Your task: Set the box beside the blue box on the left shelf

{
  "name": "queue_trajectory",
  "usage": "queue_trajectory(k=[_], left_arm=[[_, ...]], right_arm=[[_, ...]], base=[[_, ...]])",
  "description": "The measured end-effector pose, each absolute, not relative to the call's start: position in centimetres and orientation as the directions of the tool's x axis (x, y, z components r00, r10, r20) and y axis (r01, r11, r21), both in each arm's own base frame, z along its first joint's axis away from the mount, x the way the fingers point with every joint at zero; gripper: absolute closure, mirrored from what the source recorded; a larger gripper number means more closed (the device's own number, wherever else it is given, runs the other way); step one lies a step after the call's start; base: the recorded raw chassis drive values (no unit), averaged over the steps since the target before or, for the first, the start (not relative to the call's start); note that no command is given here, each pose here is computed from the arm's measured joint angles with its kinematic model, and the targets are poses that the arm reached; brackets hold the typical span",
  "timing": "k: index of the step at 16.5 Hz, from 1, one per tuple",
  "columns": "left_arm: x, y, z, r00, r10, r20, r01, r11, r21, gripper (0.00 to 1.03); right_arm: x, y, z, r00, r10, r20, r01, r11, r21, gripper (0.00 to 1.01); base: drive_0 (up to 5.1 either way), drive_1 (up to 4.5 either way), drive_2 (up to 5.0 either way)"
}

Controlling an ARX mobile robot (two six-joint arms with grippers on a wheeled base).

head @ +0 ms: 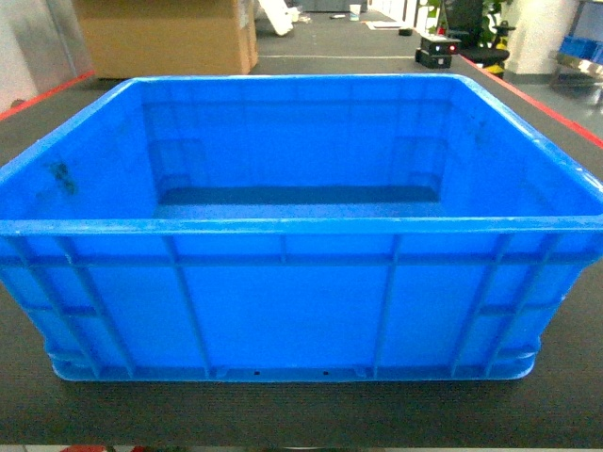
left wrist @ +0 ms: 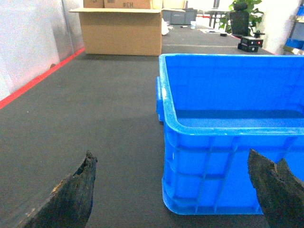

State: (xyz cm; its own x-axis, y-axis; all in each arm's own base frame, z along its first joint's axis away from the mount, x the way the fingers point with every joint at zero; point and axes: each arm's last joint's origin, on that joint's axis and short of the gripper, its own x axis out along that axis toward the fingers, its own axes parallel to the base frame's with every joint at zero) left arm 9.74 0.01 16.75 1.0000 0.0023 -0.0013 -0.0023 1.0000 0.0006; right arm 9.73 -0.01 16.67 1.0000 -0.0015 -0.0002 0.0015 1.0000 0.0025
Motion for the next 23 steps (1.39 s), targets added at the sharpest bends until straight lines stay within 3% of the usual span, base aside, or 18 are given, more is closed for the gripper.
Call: queue_trajectory(k=[23], left_arm=[[9.74,0.00,16.77,1.000,0.000,0.001,0.000,1.000,0.000,0.05]], right_arm=[[9.73,0.00,16.69,1.000,0.000,0.002,0.000,1.000,0.002,0.03]], base=[[0.0,0.00,0.0]])
